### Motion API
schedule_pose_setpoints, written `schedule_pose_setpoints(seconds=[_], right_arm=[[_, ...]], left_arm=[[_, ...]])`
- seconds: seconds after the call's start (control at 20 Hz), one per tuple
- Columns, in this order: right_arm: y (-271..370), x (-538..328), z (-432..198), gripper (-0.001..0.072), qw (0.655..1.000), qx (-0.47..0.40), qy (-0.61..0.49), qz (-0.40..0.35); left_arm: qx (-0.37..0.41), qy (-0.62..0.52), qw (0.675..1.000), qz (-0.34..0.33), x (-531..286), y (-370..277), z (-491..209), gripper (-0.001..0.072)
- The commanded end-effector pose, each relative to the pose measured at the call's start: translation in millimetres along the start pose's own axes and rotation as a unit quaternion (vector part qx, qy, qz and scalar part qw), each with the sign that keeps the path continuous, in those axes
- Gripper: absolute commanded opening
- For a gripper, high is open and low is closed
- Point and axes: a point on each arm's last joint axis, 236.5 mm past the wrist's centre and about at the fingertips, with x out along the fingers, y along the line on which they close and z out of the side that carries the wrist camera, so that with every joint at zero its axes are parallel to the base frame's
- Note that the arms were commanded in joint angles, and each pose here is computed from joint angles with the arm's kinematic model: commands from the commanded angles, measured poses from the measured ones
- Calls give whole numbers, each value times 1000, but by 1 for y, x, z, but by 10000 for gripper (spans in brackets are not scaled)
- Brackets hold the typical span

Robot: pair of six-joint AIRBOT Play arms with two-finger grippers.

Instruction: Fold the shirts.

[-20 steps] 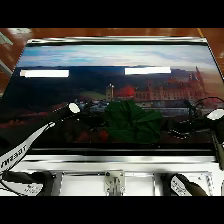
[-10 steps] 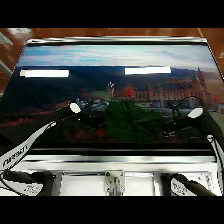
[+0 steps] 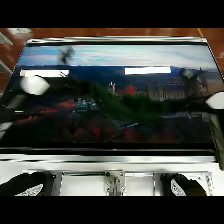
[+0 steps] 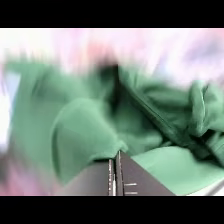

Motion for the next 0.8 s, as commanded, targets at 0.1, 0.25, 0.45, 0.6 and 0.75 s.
schedule_pose_setpoints(seconds=[0.1,0.25,0.45,0.6,0.75], right_arm=[[79,-214,128,64,927,-90,-363,-38],[103,-255,114,64,913,-83,-398,-26],[94,-211,44,64,969,-75,-235,-33],[55,-172,-21,64,995,-26,-53,-76],[23,-128,-73,64,990,55,87,-94]], left_arm=[[125,-335,934,-29,-251,-105,145,34],[142,-354,923,-41,-303,-126,128,34],[157,-220,963,-17,-278,-110,67,34],[145,-92,984,36,-233,-66,19,34],[99,4,990,101,-180,-6,-25,34]])
